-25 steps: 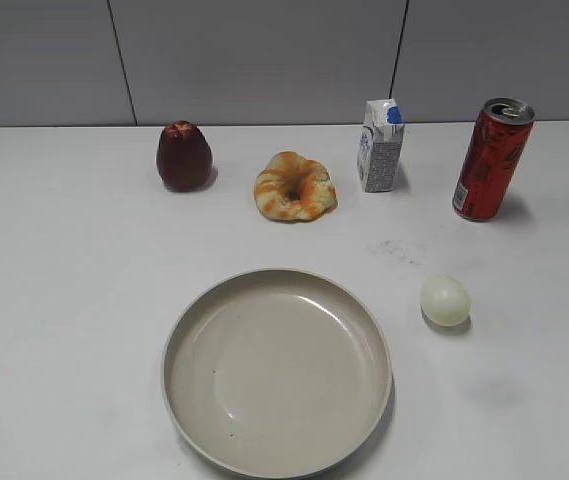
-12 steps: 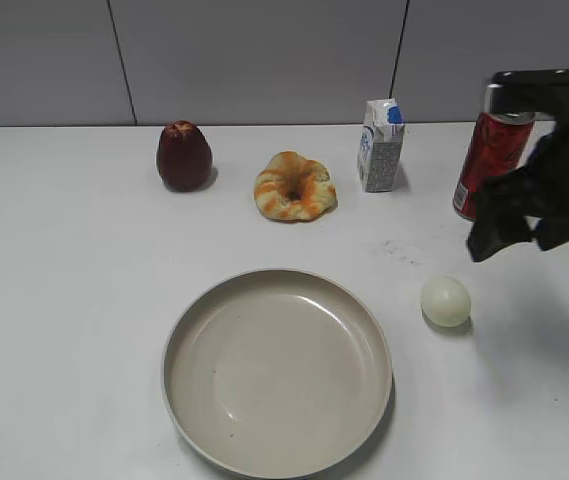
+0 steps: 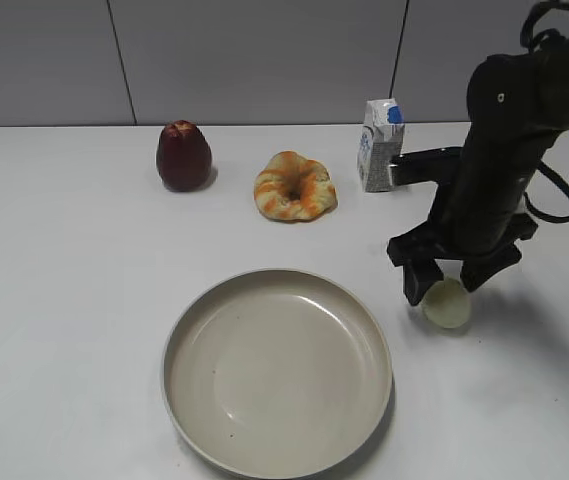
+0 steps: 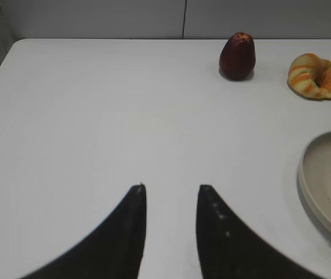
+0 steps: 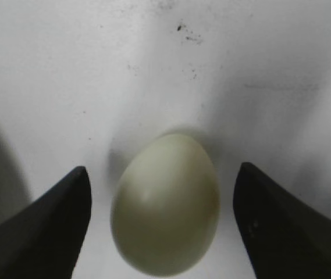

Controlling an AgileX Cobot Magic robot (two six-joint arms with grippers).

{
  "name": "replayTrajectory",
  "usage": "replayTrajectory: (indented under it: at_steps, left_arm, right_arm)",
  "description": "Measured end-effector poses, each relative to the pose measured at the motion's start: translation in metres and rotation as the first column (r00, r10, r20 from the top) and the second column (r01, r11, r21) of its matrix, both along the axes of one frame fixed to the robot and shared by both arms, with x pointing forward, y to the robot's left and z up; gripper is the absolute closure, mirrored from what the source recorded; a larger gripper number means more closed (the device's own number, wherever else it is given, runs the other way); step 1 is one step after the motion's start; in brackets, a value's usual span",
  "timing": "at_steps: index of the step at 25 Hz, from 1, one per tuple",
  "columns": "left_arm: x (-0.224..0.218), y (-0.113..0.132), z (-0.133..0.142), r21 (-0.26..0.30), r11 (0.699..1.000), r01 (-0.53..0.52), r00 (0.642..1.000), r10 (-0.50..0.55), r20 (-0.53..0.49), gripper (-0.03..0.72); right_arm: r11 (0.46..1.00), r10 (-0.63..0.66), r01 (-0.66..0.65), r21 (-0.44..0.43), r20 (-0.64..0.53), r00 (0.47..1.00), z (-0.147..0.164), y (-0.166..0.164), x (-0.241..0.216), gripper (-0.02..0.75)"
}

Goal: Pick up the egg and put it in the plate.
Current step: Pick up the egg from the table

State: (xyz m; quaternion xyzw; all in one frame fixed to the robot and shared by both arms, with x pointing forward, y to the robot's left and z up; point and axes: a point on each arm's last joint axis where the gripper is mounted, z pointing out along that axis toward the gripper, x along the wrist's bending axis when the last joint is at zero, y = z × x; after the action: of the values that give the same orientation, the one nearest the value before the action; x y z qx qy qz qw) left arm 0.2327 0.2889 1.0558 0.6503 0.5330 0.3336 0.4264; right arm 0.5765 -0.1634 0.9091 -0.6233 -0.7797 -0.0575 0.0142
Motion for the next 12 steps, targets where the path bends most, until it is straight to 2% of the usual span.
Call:
replayTrajectory:
  at_steps: [4,8,12]
  left_arm:
    - [0.0000,0.0000,0.0000,0.000,1.000,0.000,1.000,0.000,0.000,0.452]
    - [0.0000,0.0000,0.0000,0.000,1.000,0.000,1.000,0.000,0.000,0.452]
    - [0.0000,0.0000,0.0000,-0.001,1.000,0.000,1.000,0.000,0.000,0.452]
  right_arm:
    - [1.000,-0.008,0.007,-0.009,-0.024,1.000,-0.0088,0.0011,0.0031,0.167]
    - [1.000,-0.013,0.012,-0.028,-0.051,0.999,-0.0108,0.0000,0.0020,0.292]
    - [0.999,-0.021,0.018,-0.044,-0.062,0.998,-0.0098,-0.0012,0.0018,0.293]
